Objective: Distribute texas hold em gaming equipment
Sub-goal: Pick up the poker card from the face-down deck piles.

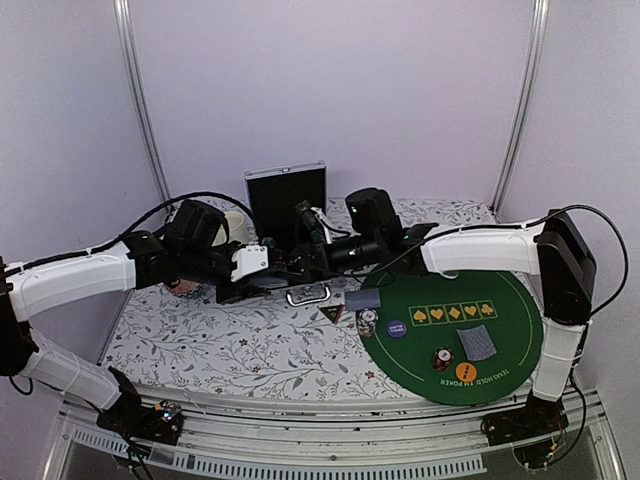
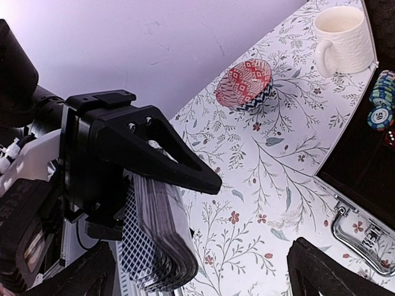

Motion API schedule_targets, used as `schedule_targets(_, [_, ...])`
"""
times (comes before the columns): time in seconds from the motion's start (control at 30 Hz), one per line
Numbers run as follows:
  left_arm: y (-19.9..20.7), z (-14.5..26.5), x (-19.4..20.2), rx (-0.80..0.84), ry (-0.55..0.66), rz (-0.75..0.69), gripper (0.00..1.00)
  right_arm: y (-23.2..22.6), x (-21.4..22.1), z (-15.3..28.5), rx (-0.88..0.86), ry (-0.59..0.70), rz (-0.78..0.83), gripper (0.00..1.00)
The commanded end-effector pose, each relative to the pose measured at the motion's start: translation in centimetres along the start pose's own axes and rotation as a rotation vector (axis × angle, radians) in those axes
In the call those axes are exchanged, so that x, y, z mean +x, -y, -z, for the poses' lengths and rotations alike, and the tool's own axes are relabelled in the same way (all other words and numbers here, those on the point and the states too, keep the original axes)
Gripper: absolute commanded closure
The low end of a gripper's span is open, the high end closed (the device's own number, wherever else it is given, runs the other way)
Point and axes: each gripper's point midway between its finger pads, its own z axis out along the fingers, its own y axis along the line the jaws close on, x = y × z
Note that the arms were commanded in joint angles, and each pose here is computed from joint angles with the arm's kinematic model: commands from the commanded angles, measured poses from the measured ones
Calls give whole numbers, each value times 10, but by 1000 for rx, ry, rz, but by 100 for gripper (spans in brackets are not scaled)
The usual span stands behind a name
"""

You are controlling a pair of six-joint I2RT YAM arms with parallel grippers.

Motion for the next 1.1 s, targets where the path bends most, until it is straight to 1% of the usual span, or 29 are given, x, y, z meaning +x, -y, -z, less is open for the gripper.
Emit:
schedule_targets(0.0, [3, 3, -10, 4, 37, -20, 50, -7, -3, -17, -84, 0, 14, 1])
schedule_targets(0.2, [4, 2, -10, 8, 39, -18, 50, 9, 0, -33, -54, -4, -24, 2])
schedule_targets(0.3, [4, 2, -10, 8, 39, -17, 50, 13, -1, -36, -47, -3, -37, 4])
schedule_targets(0.37, [3, 3, -10, 6, 38, -18, 50, 19, 2, -36, -12, -12, -54, 6])
schedule_targets(0.57, [3, 3, -10, 5, 38, -18, 50, 36, 10, -22, 106, -42, -55, 8])
schedule_targets(0.7, [3, 3, -9, 4, 37, -20, 51, 38, 5, -5, 148, -22, -44, 9])
schedule_targets(1.0, [3, 2, -9, 3, 33, -19, 51, 29, 1, 4, 147, -52, 0, 11])
schedule_targets(1.07, [3, 1, -8, 4, 31, -19, 51, 23, -1, 4, 128, -58, 14, 15])
